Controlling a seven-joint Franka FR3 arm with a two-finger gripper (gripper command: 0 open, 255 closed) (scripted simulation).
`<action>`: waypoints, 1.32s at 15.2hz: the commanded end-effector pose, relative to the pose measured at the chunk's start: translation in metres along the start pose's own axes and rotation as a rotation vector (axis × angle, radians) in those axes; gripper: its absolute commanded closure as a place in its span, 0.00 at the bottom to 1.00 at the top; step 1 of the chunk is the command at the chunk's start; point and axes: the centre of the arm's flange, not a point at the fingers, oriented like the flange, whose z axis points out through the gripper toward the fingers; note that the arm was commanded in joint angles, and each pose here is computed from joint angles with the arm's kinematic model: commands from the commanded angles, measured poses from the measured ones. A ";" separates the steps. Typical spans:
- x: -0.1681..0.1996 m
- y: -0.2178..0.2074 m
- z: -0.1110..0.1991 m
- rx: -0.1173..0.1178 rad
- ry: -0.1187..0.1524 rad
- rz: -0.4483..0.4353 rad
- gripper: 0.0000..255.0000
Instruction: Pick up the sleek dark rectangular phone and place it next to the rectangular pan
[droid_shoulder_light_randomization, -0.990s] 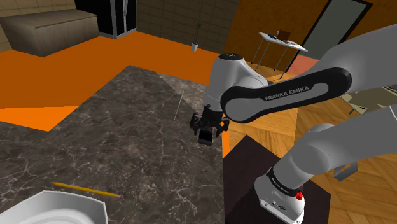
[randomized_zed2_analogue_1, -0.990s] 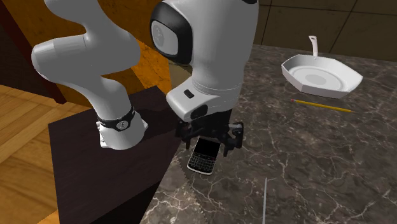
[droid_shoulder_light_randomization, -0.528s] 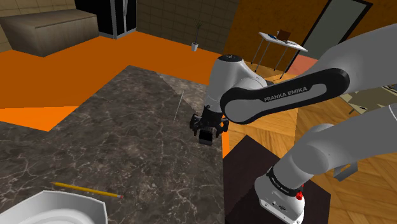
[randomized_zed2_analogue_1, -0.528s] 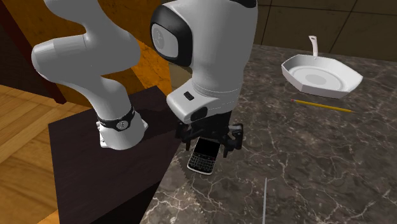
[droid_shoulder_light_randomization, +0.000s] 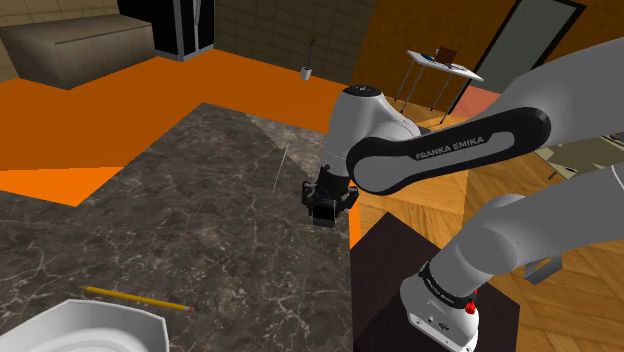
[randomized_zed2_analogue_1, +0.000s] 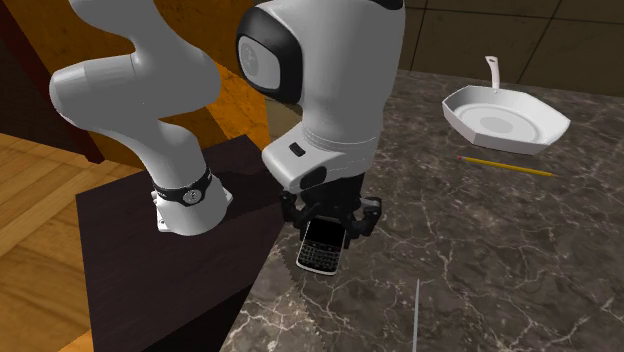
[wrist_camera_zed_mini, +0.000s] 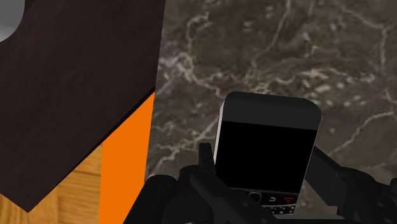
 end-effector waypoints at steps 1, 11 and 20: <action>-0.001 0.000 0.001 -0.004 -0.002 -0.001 1.00; 0.002 0.003 -0.041 -0.004 -0.002 -0.001 1.00; 0.003 0.005 -0.088 -0.004 -0.002 -0.001 1.00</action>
